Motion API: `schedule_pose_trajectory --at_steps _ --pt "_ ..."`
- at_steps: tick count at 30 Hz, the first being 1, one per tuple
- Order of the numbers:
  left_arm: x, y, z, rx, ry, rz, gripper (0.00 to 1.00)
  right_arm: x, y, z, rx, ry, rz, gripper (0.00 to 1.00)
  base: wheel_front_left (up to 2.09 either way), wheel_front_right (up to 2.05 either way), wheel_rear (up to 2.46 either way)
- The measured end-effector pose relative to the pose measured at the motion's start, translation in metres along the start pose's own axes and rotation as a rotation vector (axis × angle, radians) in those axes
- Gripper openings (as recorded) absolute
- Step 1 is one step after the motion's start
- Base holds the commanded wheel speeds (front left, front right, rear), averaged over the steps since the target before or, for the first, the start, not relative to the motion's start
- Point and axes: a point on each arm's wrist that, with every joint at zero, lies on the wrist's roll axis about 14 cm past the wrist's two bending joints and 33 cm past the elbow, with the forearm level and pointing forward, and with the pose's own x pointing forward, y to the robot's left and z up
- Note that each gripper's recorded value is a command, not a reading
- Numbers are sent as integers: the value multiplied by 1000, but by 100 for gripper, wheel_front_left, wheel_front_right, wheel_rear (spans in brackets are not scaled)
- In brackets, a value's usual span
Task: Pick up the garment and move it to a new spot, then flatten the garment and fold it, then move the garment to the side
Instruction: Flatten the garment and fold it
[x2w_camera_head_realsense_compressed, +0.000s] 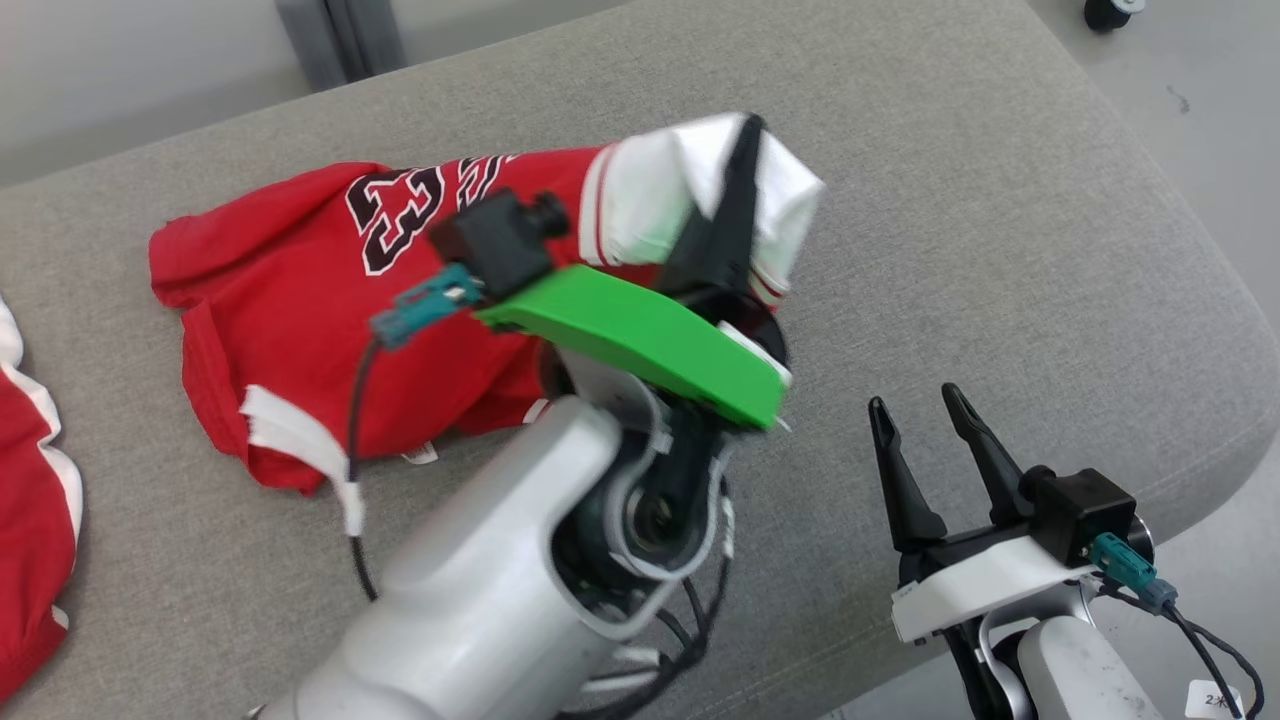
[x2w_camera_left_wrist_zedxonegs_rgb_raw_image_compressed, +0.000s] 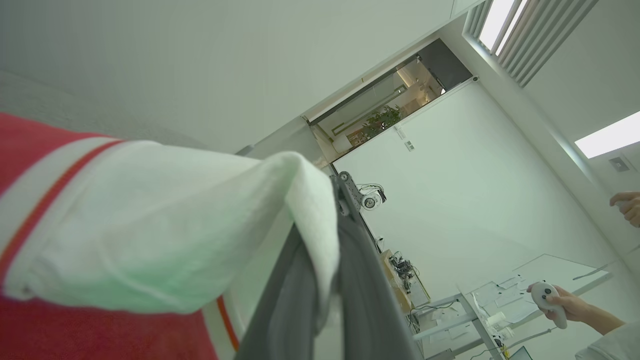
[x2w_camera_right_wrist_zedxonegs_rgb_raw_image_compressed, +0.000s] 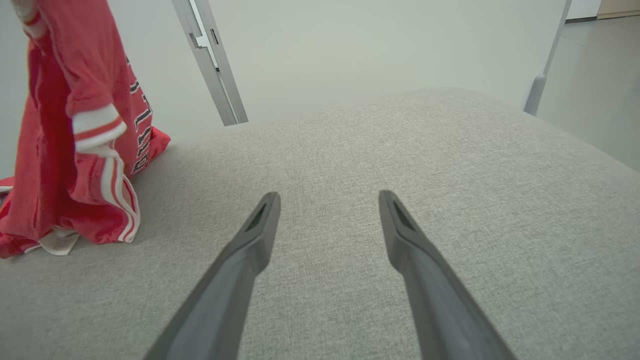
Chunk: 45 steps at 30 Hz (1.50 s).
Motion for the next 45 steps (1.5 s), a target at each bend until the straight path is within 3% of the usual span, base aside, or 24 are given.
schedule_pose_trajectory --at_steps 1,4,13,20,24,28,36,39,45 --pt "-1 -5 -19 -9 64 -21 100 1 0 1 3 -1 0 100 0 0 0" --pt "-7 -13 -66 10 214 -70 100 -1 -2 -1 11 3 -8 100 0 0 0" --pt "-1 8 -70 70 236 -35 100 0 -7 -1 15 4 -24 100 0 0 0" --pt "-3 30 -58 357 170 -40 100 -2 -10 3 6 -10 -30 100 0 0 0" --pt "-20 74 -28 530 82 73 100 -8 -12 0 -5 -2 -37 100 0 0 0" --pt "-59 120 1 611 17 221 100 -10 -8 -2 -12 0 -21 100 0 0 0" --pt "-151 181 51 787 -68 489 100 -7 6 2 -21 -14 25 100 0 0 0" --pt "-182 203 50 806 -39 575 100 -4 16 1 -30 -15 60 100 0 0 0" --pt "-198 237 41 799 39 654 100 3 23 -2 -33 -5 79 100 0 0 0"
